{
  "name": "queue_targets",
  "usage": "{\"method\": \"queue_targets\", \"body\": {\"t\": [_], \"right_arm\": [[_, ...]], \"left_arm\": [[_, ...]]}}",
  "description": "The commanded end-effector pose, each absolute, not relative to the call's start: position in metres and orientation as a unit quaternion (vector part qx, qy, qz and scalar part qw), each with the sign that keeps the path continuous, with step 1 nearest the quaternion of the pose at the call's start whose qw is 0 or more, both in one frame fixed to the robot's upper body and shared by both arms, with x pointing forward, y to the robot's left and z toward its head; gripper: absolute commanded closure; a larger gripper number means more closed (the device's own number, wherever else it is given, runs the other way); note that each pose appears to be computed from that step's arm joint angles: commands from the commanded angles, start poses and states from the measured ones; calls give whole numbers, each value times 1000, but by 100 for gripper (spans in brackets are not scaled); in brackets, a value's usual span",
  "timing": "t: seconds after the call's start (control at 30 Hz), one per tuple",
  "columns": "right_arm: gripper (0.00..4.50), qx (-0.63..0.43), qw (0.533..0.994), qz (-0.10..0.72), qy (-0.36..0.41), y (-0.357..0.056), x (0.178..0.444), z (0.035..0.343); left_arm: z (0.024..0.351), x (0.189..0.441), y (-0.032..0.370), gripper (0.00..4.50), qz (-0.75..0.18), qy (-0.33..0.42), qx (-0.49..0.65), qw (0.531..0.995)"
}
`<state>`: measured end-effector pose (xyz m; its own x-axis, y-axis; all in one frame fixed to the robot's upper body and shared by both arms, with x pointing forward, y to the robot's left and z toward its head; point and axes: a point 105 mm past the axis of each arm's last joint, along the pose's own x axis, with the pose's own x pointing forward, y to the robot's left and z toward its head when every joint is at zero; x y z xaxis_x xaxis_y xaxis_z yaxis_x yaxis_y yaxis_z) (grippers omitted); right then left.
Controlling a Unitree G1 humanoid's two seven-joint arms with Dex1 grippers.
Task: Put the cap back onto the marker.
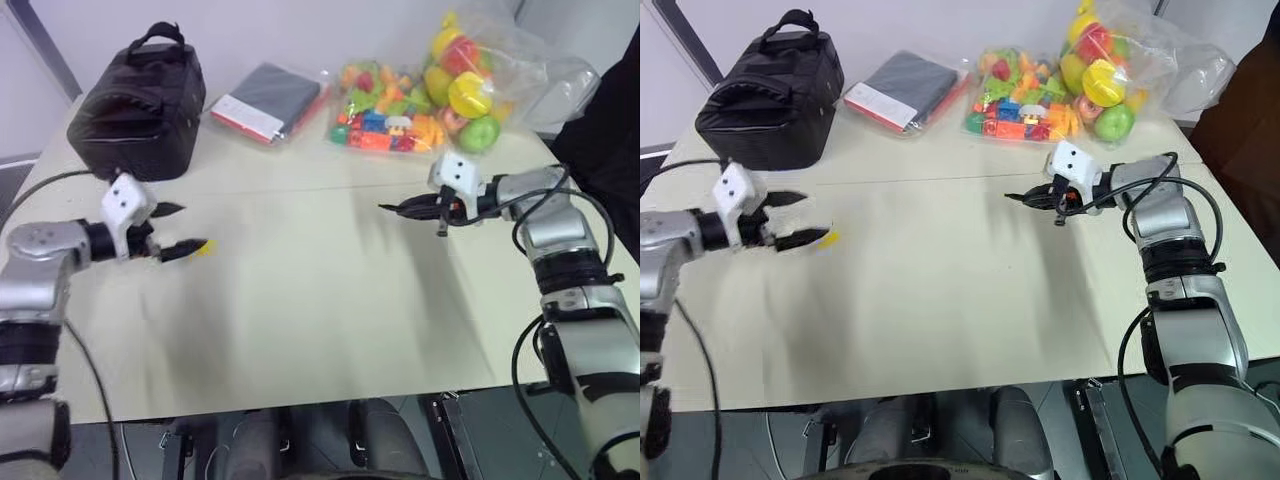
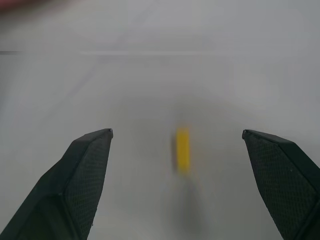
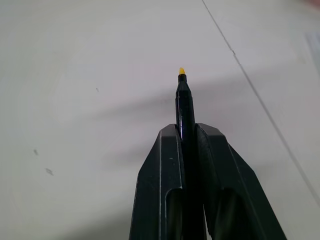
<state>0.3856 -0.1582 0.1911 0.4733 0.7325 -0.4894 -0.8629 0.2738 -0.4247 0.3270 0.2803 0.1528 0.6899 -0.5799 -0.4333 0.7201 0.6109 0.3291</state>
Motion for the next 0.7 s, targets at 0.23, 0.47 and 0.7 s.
{"method": "queue_targets", "body": {"t": [0.23,0.47,0.7], "right_arm": [[448,-266,790,551,36,-98,358,205],[448,-248,790,559,30,-86,347,198],[448,-248,800,546,26,-92,344,204]], "left_arm": [[159,321,281,12,-327,63,159,930],[142,344,275,12,-318,56,119,939],[127,367,264,12,-336,67,120,932]]}}
